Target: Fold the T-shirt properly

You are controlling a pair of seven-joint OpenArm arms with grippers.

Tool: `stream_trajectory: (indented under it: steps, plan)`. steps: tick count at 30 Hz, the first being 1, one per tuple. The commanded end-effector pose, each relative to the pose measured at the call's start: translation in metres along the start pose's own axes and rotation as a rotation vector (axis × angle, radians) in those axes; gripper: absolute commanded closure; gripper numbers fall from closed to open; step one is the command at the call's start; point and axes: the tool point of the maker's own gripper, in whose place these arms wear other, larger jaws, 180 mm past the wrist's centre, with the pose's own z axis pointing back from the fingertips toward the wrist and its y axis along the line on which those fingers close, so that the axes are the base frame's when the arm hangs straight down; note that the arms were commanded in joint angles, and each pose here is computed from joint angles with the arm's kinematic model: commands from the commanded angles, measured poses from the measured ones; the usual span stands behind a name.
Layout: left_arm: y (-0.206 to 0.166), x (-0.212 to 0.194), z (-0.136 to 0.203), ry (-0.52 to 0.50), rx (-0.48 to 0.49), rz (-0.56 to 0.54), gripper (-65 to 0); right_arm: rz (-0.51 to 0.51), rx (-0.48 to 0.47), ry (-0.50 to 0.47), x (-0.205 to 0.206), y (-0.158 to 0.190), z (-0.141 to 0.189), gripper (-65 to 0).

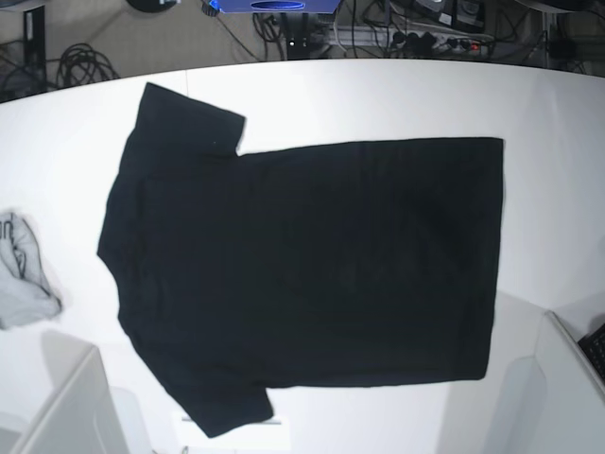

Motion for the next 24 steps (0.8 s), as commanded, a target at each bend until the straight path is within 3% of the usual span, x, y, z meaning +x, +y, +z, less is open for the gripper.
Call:
stream_trajectory:
  steps: [1, 11, 16, 19, 24]
  plan:
    - [0.001, -0.002, 0.01, -0.017, -0.002, -0.014, 0.0, -0.004, -0.018, -0.018, 0.002, -0.008, 0.008, 0.0]
    - [0.002, 0.062, 0.095, -0.247, -0.041, -0.082, 0.0, -0.002, -0.08, -0.063, 0.047, -0.037, 0.059, 0.0]
    - [0.023, 0.096, 0.138, -0.346, 0.016, -0.077, 0.0, -0.126, -0.052, -0.091, 0.075, -0.04, 0.081, 0.0]
    - [0.044, 0.12, 0.16, -0.411, 0.062, -0.034, 0.0, -0.19, -0.064, -0.15, 0.102, -0.053, 0.093, 0.0]
    - [0.068, 0.143, 0.173, -0.479, 0.112, 0.019, 0.0, -0.215, -0.062, -0.334, 0.168, -0.06, 0.118, 0.0]
